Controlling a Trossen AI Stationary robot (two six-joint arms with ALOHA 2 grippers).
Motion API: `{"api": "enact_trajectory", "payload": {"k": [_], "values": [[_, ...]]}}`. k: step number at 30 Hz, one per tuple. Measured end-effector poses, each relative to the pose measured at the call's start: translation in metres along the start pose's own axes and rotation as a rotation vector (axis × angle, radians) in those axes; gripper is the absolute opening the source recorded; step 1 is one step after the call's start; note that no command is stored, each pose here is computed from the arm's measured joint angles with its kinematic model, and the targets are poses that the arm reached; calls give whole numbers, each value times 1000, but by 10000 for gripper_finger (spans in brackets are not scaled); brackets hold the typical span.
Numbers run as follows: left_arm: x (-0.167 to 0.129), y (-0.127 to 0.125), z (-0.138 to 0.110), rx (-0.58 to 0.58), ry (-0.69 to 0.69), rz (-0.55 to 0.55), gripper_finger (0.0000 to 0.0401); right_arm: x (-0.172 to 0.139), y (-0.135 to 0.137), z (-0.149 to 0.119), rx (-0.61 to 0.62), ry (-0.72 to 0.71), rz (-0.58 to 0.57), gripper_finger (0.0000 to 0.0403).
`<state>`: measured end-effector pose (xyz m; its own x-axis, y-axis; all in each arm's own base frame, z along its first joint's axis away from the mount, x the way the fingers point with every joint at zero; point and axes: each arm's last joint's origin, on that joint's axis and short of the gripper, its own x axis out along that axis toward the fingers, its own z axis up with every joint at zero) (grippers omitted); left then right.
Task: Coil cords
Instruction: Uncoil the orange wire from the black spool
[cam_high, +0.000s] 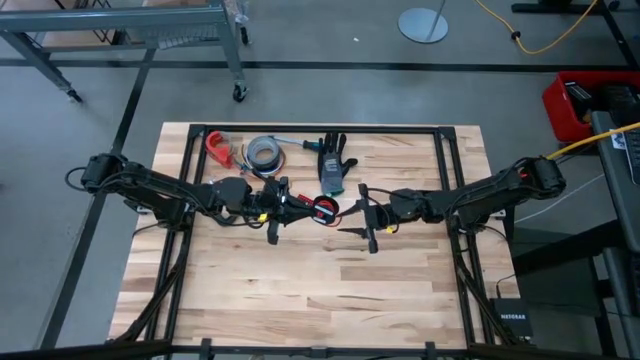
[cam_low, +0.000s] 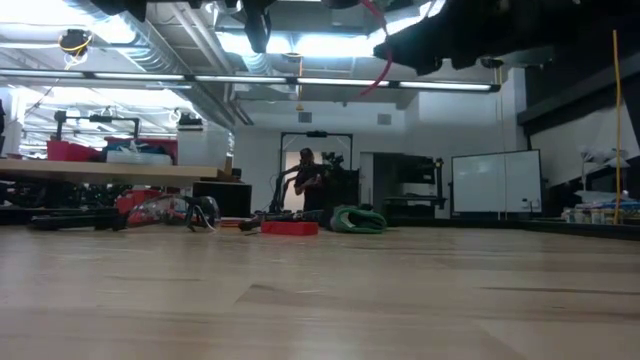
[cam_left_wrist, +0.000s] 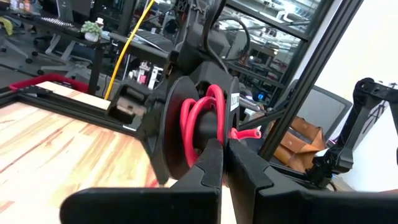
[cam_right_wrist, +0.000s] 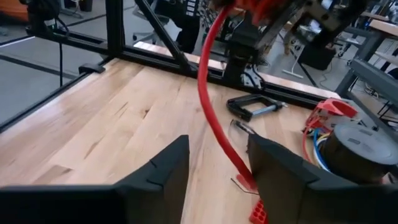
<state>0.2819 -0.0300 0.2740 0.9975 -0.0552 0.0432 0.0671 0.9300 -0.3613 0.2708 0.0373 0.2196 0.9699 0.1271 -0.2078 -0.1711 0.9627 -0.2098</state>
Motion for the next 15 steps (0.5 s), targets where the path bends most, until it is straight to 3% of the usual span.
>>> {"api": "enact_trajectory", "payload": {"k": [5,12,15], "values": [[0,0,0,0,2,1,0,4,1,-5,-25,18,-7,146],[0,0,0,-4,-1,-2,0,4,1,-5,-28,17,-8,20],[0,-3,-1,-7,2,-11,0,5,1,-5,-29,18,-9,20]]}}
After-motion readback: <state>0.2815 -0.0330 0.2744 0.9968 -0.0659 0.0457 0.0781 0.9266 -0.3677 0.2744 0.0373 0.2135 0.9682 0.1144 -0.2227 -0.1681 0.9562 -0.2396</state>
